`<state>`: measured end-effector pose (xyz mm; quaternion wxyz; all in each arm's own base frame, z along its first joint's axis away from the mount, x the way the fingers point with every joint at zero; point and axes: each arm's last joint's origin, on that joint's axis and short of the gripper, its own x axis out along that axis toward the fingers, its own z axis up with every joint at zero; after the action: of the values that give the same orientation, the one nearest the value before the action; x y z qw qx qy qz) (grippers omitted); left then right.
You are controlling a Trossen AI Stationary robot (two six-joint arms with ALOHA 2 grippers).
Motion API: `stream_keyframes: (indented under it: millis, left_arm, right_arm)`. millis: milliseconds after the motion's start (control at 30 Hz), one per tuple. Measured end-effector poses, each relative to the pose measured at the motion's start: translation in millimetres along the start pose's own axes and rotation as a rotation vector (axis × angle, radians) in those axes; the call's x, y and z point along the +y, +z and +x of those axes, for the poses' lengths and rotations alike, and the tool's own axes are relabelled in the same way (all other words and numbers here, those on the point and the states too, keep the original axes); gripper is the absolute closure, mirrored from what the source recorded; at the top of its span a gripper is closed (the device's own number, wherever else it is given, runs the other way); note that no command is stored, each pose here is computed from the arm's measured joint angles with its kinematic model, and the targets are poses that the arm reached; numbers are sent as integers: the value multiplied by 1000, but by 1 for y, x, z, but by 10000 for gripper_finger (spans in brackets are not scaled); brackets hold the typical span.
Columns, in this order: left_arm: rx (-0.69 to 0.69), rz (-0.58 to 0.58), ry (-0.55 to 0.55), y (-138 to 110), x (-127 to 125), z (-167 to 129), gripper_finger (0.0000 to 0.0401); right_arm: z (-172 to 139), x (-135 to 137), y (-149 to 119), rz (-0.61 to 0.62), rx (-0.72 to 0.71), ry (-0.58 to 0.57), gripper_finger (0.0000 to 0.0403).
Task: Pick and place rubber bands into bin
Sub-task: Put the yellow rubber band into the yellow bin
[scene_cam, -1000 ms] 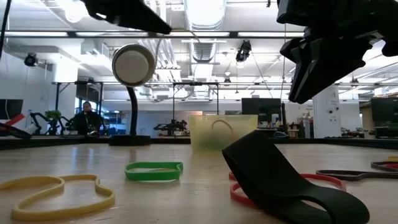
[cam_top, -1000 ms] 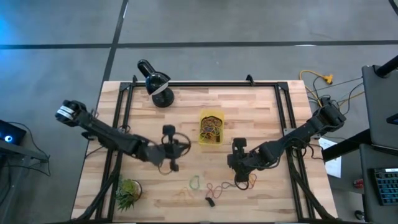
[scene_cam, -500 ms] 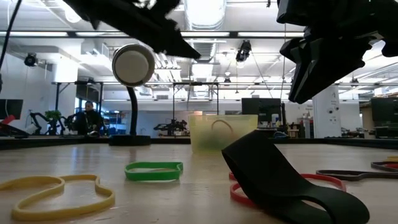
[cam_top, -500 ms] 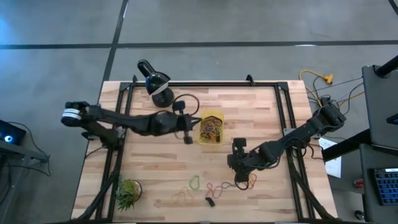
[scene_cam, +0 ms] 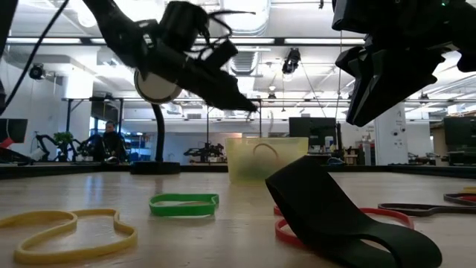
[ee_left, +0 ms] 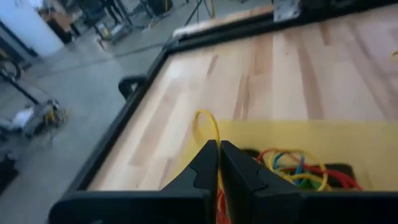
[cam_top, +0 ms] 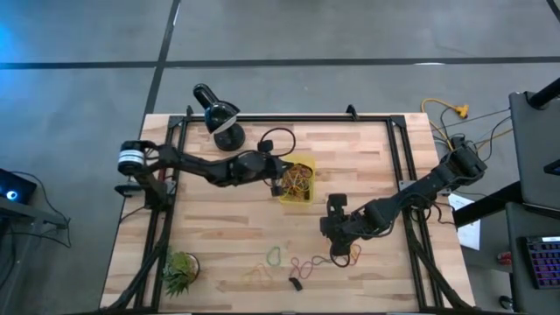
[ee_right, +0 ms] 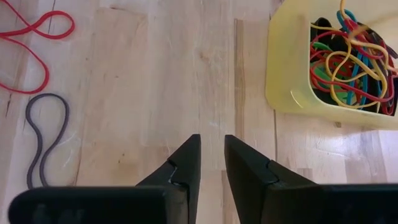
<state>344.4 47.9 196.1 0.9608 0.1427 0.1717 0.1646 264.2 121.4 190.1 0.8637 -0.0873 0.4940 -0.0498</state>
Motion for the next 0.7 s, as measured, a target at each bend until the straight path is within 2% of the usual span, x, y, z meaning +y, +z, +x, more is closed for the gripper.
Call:
stream_keyframes:
  millis: [133, 267, 600, 700]
  left_arm:
    - [36, -82, 14, -13, 4, 10, 401]
    - [41, -129, -55, -19, 8, 14, 395]
    - [0, -153, -86, -7, 8, 13, 297]
    - [6, -163, -183, -3, 0, 8, 281]
  right_arm:
    - [0, 0, 0, 0, 0, 0, 335]
    - [0, 0, 0, 0, 0, -1, 338]
    - [1, 0, -2, 10, 1, -4, 334]
    - [4, 1, -4, 21, -13, 2, 333]
